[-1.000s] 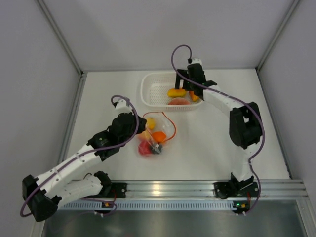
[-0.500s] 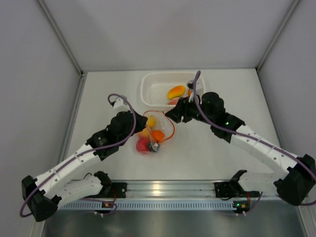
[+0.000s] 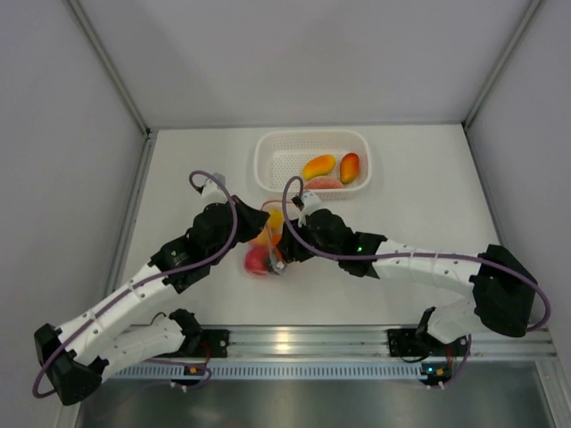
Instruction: Open the zip-top bag and remove the fake food
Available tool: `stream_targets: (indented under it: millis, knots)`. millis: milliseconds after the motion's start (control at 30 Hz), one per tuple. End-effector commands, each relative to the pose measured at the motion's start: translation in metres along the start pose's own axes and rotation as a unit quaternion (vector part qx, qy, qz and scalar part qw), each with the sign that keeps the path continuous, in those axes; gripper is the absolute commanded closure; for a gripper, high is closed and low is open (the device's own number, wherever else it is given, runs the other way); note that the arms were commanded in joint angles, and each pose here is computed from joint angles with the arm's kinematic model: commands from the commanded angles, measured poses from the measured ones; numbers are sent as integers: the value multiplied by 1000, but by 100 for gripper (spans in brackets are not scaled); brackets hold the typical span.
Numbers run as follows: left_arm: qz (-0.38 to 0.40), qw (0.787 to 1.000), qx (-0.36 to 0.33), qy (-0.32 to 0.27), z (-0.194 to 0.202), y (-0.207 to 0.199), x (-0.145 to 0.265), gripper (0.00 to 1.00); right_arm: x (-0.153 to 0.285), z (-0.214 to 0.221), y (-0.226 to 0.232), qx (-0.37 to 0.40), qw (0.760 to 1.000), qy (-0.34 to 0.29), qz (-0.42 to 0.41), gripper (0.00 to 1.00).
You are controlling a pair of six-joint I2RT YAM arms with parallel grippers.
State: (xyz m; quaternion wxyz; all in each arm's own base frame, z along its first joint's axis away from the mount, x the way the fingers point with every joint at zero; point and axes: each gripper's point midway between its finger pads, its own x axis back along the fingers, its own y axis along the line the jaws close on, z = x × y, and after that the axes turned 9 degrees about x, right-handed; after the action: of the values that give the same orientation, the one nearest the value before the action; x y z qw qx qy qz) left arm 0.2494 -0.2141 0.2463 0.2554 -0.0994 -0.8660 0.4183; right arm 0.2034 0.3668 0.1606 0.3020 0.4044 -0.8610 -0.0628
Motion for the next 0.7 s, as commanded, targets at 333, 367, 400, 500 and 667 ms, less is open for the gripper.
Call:
stream_targets:
  millis: [333,367,400,500,667]
  knots:
    - [38,998,41,-4,-1,-11,5,100,-41,18,19,9,999,-18,28,42]
    - [36,999,40,-2,1,-9,4,100,-45,22,21,10,1000,-12,20,42]
    - [35,999,40,-1,2,-9,4,100,-46,22,23,9,1000,-12,15,38]
    - [35,999,41,3,4,-6,4,100,-50,18,26,9,999,-36,6,38]
    - [47,998,41,15,7,-10,9,100,-46,2,2,16,992,-100,69,40]
